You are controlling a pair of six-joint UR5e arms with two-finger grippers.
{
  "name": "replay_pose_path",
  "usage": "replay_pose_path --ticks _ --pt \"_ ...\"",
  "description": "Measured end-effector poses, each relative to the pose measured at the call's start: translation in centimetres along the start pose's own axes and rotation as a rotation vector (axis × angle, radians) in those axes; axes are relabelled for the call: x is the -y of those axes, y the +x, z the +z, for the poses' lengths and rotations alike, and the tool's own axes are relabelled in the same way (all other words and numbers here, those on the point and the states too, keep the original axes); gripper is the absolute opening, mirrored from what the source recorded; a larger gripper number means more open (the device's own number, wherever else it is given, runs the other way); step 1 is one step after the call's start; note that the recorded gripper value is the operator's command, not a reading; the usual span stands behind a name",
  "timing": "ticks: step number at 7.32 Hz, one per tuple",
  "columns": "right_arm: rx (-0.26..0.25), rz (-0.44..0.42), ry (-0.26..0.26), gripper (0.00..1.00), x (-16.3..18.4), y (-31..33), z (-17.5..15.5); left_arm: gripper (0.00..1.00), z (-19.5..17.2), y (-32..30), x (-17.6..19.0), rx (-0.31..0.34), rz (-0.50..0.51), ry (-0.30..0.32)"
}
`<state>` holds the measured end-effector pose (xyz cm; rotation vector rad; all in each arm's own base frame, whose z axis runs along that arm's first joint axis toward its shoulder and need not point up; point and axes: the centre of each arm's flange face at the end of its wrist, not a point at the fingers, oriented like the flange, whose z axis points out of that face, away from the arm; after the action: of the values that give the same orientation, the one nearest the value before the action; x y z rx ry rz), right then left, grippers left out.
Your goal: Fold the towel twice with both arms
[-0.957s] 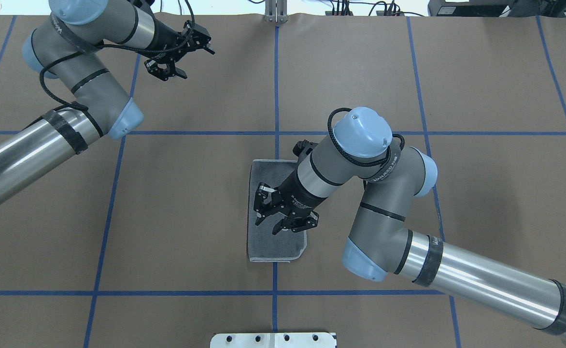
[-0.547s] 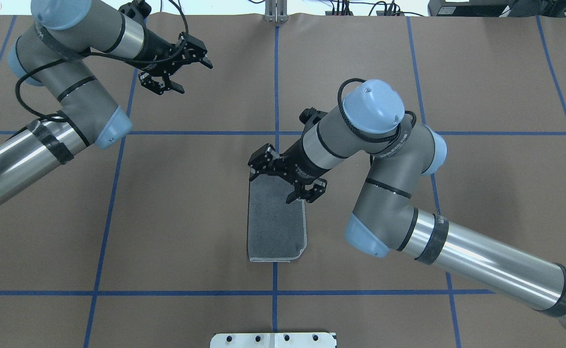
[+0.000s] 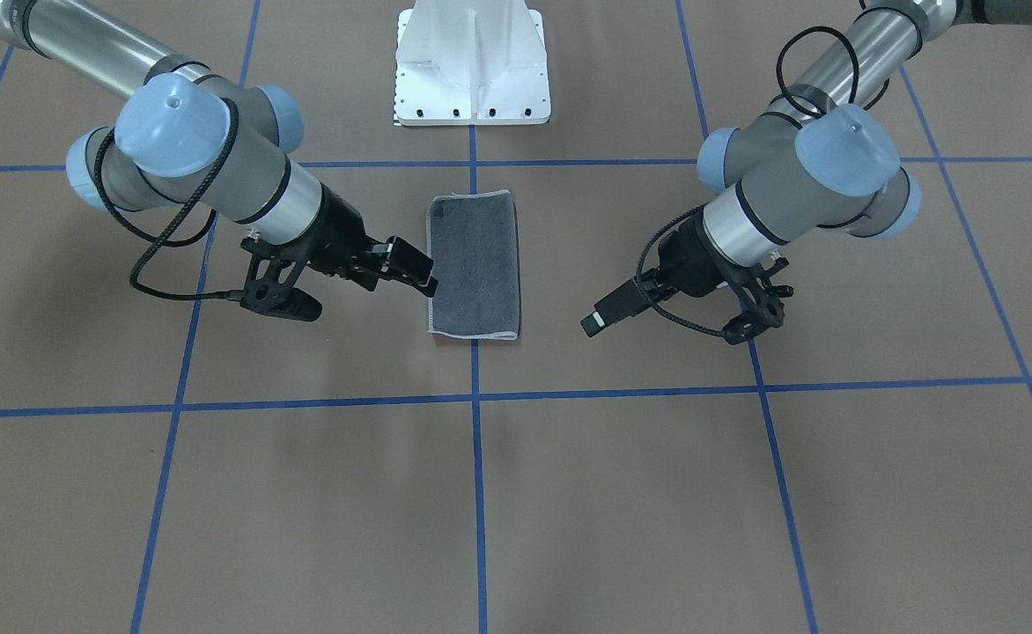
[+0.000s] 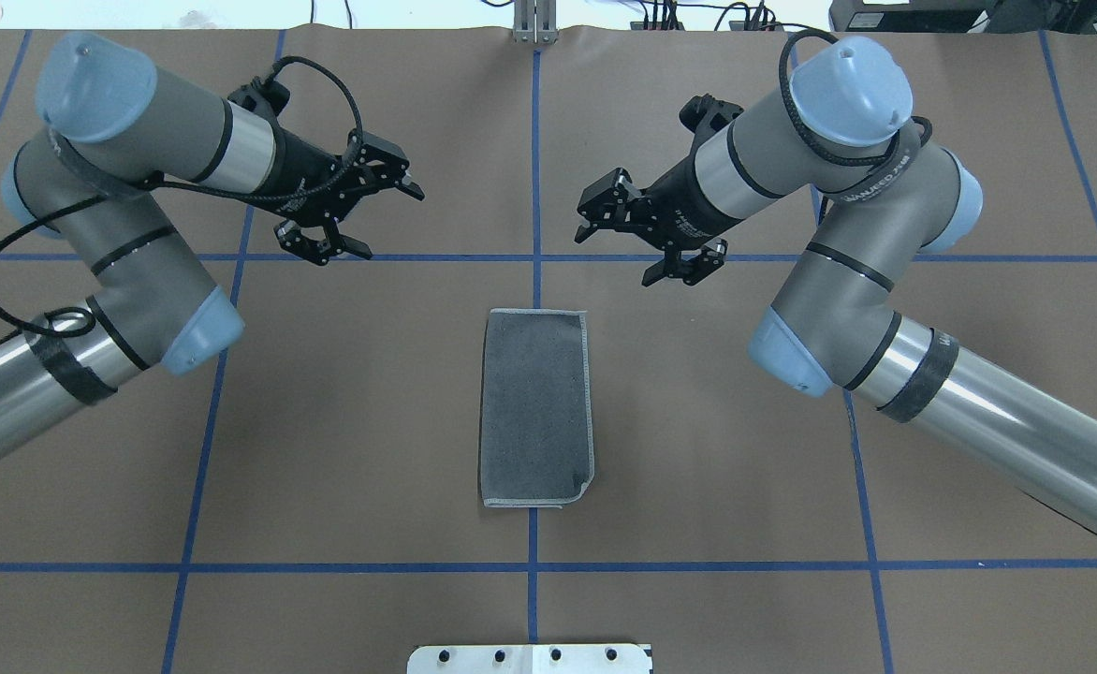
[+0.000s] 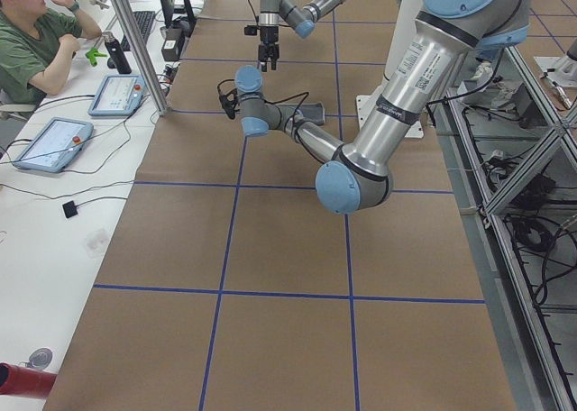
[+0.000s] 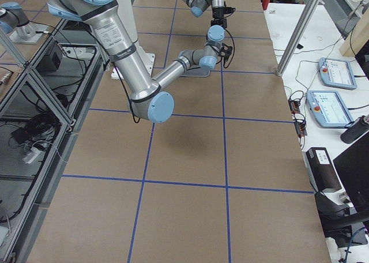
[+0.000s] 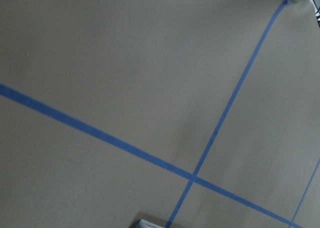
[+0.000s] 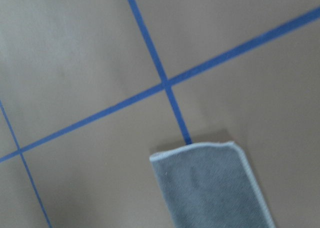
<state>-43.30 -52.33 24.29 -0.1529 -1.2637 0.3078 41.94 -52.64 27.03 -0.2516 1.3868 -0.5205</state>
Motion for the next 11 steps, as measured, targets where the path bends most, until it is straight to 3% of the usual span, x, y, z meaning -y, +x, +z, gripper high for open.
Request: replay_pose_path --ticks 2,4,6,8,11 --pt "-0.006 -0.04 0.037 1.0 2.2 1.5 -1.5 1.0 3.7 -2.4 -8.8 0.046 -0.011 0.001" --pt "-0.004 -0.05 0.052 1.0 2.9 1.8 -2.0 1.0 6.8 -5.8 -17.4 0.107 -0.003 0.041" --pt "-0.004 -0.054 0.058 1.0 3.0 1.9 -2.1 1.0 9.8 -9.2 -23.4 0.126 0.016 0.076" --pt "-0.006 -0.054 0.058 1.0 3.1 2.0 -2.0 0.99 11.4 -11.0 -26.2 0.142 0.015 0.076" --pt "-0.008 -0.053 0.058 1.0 3.1 2.1 -2.0 0.84 13.2 -11.4 -27.0 0.161 0.025 0.077"
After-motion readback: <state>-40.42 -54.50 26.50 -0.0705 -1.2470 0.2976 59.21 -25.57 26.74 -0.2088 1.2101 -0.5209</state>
